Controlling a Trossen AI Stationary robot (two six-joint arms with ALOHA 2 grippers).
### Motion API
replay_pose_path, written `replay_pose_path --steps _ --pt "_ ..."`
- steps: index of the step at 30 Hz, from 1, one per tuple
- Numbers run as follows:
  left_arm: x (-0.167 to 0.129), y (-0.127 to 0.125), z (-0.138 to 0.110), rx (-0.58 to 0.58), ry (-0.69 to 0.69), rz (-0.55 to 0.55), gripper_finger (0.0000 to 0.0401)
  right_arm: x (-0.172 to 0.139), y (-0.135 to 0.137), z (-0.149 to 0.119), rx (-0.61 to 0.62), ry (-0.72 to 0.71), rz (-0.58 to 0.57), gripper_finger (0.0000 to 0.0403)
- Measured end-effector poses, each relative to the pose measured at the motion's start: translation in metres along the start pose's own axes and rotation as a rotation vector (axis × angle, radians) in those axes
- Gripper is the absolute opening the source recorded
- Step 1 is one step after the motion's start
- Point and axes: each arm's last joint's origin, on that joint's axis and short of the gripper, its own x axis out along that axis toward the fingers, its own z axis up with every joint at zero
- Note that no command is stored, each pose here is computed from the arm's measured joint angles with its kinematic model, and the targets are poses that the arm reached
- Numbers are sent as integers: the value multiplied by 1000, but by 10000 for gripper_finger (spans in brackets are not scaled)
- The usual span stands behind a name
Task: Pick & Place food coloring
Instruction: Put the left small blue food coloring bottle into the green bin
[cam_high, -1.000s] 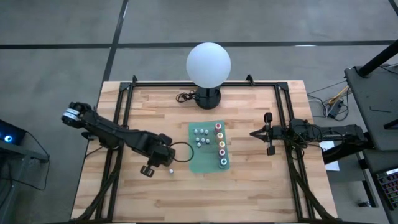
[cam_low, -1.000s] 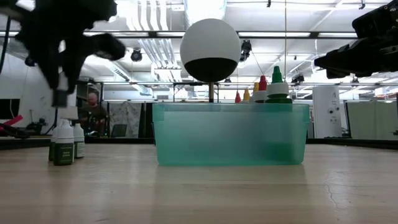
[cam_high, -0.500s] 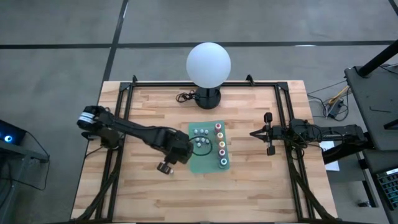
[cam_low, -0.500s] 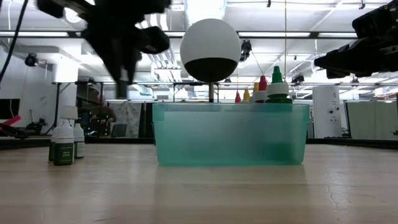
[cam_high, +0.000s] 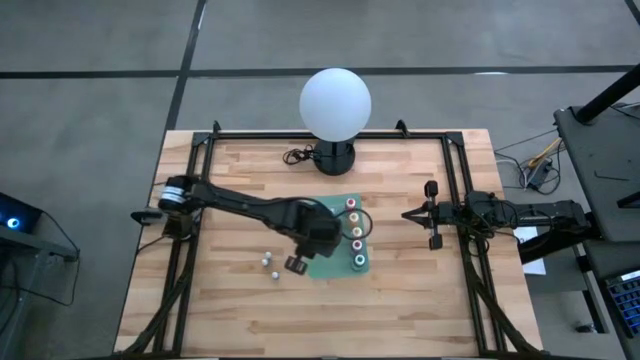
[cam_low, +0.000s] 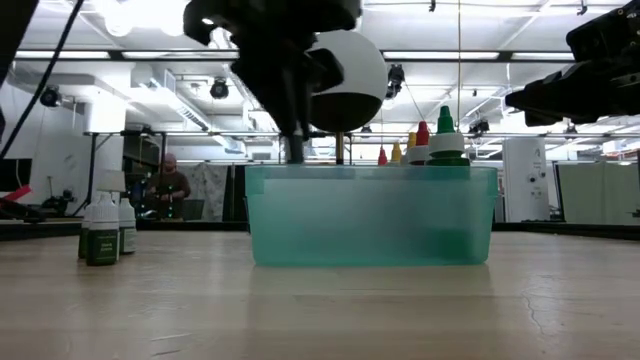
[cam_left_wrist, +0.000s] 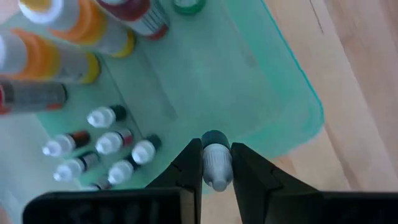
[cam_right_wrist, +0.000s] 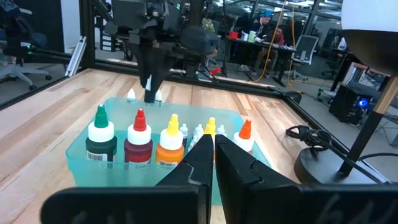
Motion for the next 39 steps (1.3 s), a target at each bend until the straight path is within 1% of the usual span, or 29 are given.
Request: replay_pose_path --steps 6,12,16,24,30,39 --pt "13 13 10 13 4 6 42 0 0 0 1 0 0 9" --pt "23 27 11 -5 2 18 42 0 0 0 0 -1 1 9" --pt "24 37 10 -7 -19 34 42 0 0 0 0 -1 0 9" --pt "24 49 9 156 -45 57 42 0 0 0 -1 0 0 9" --pt "24 49 10 286 -66 23 42 0 0 0 1 0 0 9" --pt "24 50 10 349 -77 20 42 0 0 0 1 0 0 9"
